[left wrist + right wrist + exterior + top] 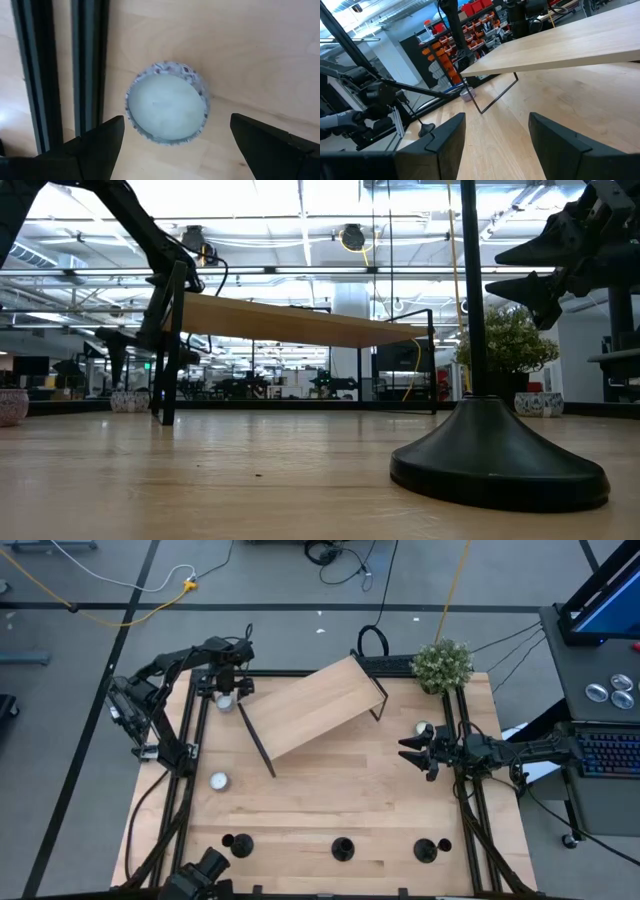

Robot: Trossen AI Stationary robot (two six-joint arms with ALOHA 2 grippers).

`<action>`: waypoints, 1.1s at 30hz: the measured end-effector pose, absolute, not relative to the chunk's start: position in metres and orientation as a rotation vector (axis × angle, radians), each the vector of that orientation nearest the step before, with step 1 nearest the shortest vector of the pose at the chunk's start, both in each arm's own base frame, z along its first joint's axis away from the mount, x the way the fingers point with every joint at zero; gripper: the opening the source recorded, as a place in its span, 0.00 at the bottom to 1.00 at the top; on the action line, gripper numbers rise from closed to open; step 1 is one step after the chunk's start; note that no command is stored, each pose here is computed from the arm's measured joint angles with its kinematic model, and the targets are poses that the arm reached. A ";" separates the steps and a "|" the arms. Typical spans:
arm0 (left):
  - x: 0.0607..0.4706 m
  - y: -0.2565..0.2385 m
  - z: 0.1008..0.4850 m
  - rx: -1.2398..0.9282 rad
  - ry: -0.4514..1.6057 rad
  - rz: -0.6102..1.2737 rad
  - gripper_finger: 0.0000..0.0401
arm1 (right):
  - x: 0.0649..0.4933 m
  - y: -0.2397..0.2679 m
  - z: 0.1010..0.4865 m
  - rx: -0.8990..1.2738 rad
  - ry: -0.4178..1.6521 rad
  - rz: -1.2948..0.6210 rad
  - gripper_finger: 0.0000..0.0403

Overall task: Pick & Place candle stick holders
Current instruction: Put the red patterned scented candle on the shelf

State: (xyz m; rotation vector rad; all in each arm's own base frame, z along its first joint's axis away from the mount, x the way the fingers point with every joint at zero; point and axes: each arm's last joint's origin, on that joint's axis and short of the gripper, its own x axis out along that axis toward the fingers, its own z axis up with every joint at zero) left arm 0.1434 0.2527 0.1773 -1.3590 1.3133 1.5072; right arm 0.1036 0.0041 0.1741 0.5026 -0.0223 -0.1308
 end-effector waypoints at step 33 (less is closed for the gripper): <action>0.143 0.252 0.164 -1.326 1.224 1.632 0.92 | 0.104 0.004 0.174 0.563 -0.020 -0.128 0.53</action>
